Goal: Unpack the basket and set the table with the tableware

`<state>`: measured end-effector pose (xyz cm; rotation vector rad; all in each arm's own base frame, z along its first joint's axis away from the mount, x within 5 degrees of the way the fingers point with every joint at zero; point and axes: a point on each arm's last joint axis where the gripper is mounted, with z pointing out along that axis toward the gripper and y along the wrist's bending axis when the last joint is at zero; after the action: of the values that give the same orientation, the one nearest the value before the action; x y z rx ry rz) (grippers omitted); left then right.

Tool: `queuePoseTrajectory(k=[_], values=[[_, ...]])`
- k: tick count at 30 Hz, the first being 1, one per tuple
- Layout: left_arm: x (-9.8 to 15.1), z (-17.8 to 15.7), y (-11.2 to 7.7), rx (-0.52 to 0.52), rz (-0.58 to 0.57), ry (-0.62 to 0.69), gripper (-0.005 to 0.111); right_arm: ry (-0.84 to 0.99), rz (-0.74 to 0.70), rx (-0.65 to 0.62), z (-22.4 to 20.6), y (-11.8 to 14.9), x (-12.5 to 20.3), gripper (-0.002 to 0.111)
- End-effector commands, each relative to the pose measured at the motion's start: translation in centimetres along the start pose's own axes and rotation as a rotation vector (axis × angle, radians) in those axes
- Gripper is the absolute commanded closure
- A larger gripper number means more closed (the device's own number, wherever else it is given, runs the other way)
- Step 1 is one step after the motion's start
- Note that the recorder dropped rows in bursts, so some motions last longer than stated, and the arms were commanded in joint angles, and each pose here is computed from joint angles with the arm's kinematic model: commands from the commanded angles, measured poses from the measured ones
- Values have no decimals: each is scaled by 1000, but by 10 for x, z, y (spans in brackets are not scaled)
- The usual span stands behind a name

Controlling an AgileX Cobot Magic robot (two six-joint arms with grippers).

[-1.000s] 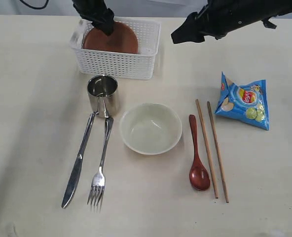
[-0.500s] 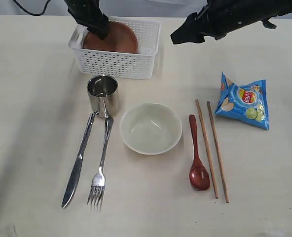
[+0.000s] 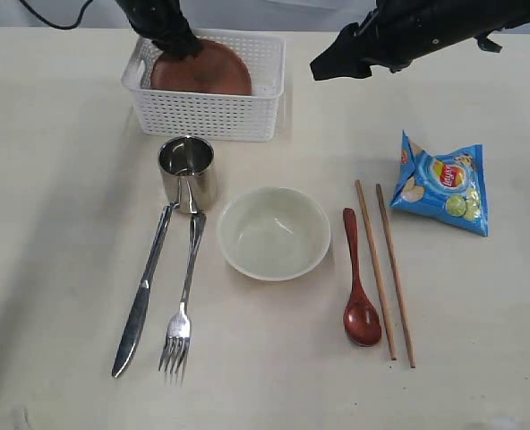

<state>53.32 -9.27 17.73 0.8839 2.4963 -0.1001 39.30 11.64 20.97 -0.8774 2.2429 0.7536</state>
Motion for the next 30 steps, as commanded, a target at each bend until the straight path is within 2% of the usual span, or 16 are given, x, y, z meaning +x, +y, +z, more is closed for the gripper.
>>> queuePoseTrajectory(k=[1, 6, 14, 23, 26, 30], values=[[2, -2, -1, 14, -8, 16, 106, -1, -25, 9, -2, -2, -1, 54], [-6, -26, 7, -12, -54, -28, 107, -1, -25, 9, -2, -2, -1, 55], [-16, -64, 8, 88, -99, -102, 107, -1, -27, 9, -2, -2, -1, 55], [-14, -93, 26, 128, -163, -183, 107, -45, -14, 30, -2, -4, -5, 54], [-13, -101, 34, 150, -191, -227, 107, -96, 18, 59, -3, -7, -10, 54], [-15, -113, 39, 214, -236, -301, 107, -169, 94, 14, -3, -4, -16, 54]])
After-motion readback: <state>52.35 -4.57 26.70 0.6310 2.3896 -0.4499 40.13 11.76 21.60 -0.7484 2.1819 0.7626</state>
